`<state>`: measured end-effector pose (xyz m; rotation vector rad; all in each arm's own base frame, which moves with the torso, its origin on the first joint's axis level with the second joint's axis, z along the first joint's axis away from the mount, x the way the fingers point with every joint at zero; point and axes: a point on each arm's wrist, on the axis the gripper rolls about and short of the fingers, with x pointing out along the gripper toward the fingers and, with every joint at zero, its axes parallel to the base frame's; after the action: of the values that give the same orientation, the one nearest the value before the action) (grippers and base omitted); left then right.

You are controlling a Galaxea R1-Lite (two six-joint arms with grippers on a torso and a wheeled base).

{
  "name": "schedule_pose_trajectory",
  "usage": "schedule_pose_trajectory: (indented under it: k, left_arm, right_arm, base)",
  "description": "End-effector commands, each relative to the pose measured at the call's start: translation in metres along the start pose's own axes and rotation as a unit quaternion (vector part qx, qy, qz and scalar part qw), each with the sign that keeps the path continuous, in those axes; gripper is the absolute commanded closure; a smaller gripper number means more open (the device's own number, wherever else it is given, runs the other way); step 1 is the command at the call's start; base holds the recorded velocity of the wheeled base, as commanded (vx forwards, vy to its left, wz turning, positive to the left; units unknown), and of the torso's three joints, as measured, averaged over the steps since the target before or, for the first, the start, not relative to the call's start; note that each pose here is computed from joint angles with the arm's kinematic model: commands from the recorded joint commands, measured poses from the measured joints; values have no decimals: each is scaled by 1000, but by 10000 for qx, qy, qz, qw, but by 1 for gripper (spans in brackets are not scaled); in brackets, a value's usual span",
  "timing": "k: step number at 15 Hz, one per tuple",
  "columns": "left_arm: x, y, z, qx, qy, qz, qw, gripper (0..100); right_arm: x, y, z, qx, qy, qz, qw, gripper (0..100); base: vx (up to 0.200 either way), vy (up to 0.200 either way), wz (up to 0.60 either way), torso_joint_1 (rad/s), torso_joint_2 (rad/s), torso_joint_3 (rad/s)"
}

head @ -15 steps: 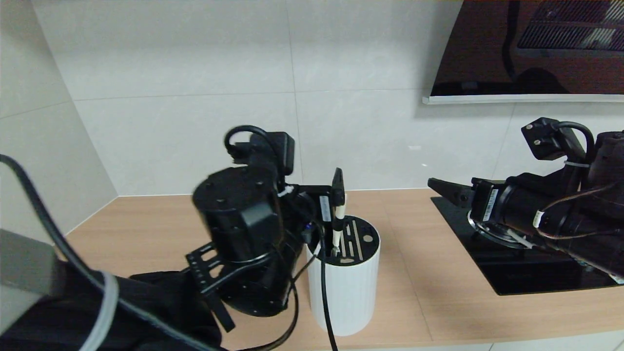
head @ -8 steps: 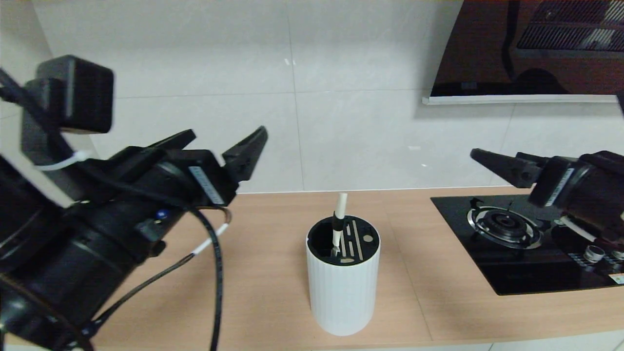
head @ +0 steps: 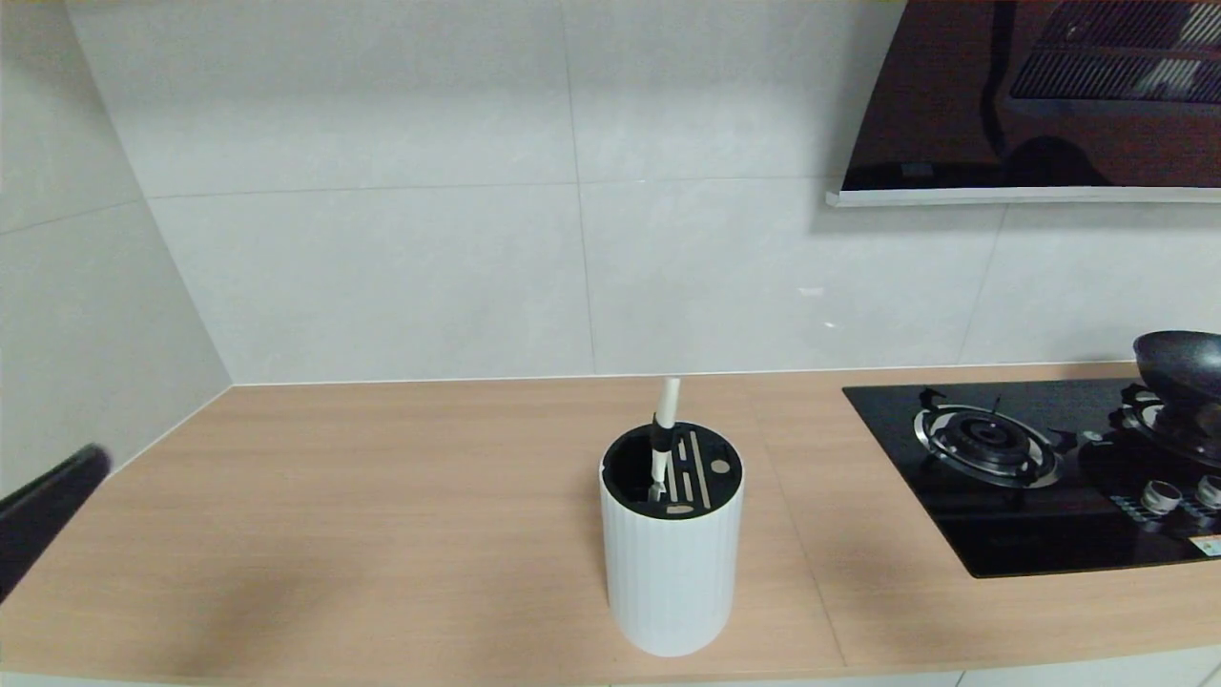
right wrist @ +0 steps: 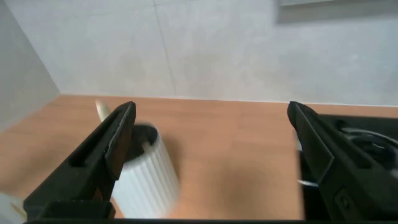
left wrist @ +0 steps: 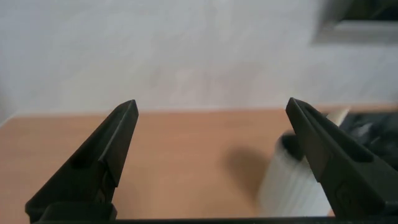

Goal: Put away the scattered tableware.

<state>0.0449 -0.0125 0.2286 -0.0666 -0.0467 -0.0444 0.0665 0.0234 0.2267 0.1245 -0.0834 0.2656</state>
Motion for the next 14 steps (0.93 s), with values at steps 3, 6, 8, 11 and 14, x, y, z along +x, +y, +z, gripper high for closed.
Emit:
schedule_pose_trajectory:
  k: [3,6,8,11,14]
  left_arm:
    - [-103,33,-36,-59,-635,770,9950,0]
    - [-110,33,-42,22,-642,1442,9875,0]
    - [-110,28,-41,53,-756,1859,9796,0]
    - [-118,20,-59,297,-872,2014,9752,0]
    - [-97,24,-100,506,-272,2149,9749,0]
  right_arm:
    - [-110,-8,-26,-408,-806,-914,9917,0]
    - [-125,-7,-44,-618,-622,-1317,9874,0]
    - [-128,-2,-52,-695,-721,-1700,9803,0]
    - [-129,-2,-72,-761,-717,-1632,9810,0]
    - [-118,-7,-92,-740,-617,-1593,9825,0]
  base:
    - [0,0,0,0,0,0]
    - [0,0,0,0,0,0]
    - [0,0,0,0,0,0]
    - [0,0,0,0,0,0]
    - [0,0,0,0,0,0]
